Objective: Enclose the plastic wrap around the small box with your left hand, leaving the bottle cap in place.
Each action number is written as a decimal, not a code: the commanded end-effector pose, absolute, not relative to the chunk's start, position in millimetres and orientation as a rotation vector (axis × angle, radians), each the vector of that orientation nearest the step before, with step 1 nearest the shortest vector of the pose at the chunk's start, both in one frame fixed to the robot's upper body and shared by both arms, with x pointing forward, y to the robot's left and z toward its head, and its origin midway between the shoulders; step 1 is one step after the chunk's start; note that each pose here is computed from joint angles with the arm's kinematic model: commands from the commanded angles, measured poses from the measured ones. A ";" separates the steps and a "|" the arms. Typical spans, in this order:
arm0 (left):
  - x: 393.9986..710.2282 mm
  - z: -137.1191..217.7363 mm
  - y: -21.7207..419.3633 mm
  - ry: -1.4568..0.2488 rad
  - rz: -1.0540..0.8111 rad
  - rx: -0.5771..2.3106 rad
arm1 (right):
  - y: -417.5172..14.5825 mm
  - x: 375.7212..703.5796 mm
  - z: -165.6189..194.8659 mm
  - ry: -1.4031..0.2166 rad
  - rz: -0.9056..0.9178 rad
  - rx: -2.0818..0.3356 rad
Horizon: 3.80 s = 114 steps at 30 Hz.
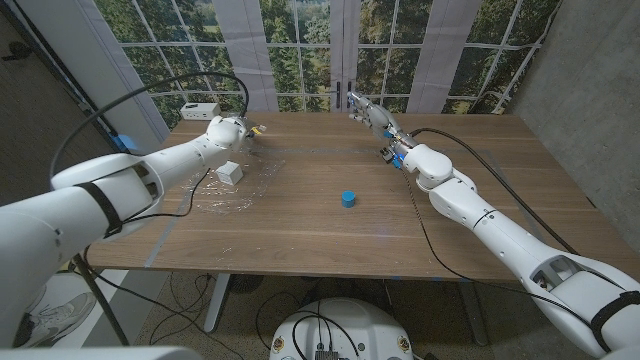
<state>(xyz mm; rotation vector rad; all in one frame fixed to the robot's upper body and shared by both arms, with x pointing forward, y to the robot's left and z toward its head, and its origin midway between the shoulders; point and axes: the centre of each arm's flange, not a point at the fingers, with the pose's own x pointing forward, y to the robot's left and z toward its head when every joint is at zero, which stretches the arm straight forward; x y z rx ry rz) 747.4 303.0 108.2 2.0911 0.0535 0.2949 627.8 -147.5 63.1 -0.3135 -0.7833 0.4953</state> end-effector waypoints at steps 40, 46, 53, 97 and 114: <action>660.3 77.3 301.7 -0.205 0.236 1.858 | -136.3 618.3 65.8 -0.783 0.516 -0.334; 641.4 62.0 311.7 -0.243 0.329 1.842 | -134.0 611.7 63.6 -0.787 0.526 -0.331; 617.1 57.5 316.2 -0.222 0.317 1.838 | -131.6 606.3 62.6 -0.786 0.538 -0.338; 531.1 -27.5 340.6 -0.204 0.637 1.625 | -109.6 628.6 70.9 -0.721 0.574 -0.352; 510.1 -66.8 327.8 -0.392 0.784 1.471 | -114.9 628.8 71.4 -0.736 0.565 -0.353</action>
